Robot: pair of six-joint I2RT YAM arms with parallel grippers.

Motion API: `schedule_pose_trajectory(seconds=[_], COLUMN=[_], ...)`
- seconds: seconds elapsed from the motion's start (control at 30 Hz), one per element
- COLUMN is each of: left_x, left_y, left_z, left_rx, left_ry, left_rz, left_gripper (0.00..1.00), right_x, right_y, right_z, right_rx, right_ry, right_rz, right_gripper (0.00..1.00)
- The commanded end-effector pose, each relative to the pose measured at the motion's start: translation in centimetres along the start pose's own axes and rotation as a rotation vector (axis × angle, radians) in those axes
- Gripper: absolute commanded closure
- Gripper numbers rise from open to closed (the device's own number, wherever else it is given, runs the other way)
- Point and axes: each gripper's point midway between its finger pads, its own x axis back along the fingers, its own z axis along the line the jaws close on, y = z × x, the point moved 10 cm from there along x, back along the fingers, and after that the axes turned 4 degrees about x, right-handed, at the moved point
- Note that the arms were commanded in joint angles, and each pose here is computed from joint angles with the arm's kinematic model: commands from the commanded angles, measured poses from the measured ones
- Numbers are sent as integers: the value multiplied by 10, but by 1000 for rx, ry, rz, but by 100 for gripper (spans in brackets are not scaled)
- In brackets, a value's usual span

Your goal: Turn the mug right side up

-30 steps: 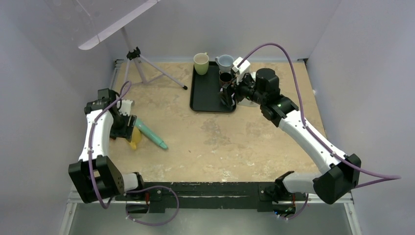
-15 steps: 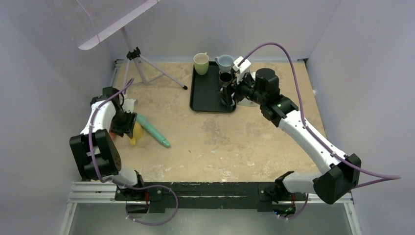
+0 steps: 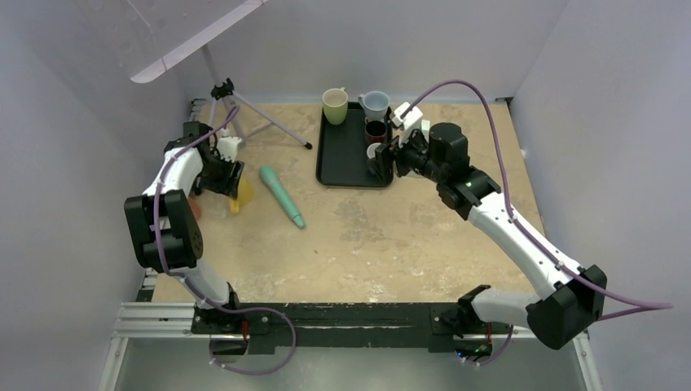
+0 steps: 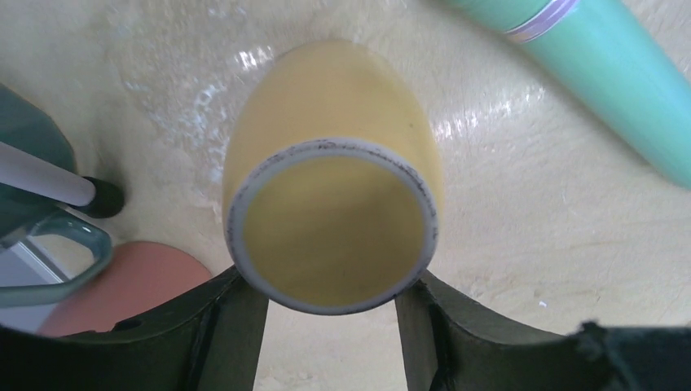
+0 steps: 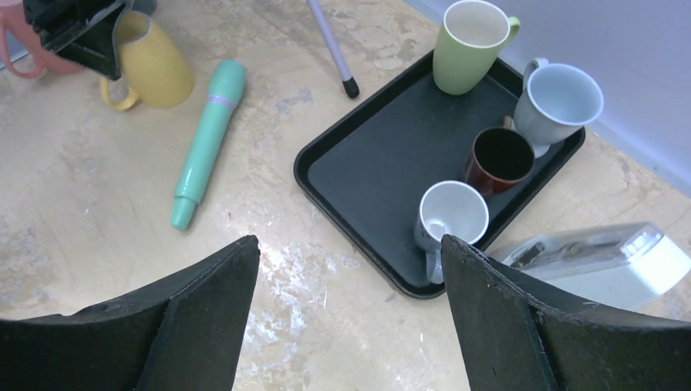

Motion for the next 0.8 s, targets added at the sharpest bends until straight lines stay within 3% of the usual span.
schedule_pose_trajectory(seconds=[0.0,0.3,0.57,0.67,0.77], left_x=[9,-9,-24,-27,-25], left_y=[22,2,4,6,6], left_z=[0,3,5,4,2], left_rx=[44,146,163,165,156], left_ry=[-21,81,72,42,22], left_rz=[-111,-18,-19,-23,-17], left_gripper=[40,40,54,70,100], right_x=[13,17,15,14,14], right_y=[2,-9,-5,-4,-3], right_z=[3,4,3,3,3], right_rx=[-13,-8,-2,-3,-6], right_ry=[-34,-45,-42,-42,-42], right_rz=[-52,-44,-49,-47,-47], right_gripper=[15,15,15,15,15])
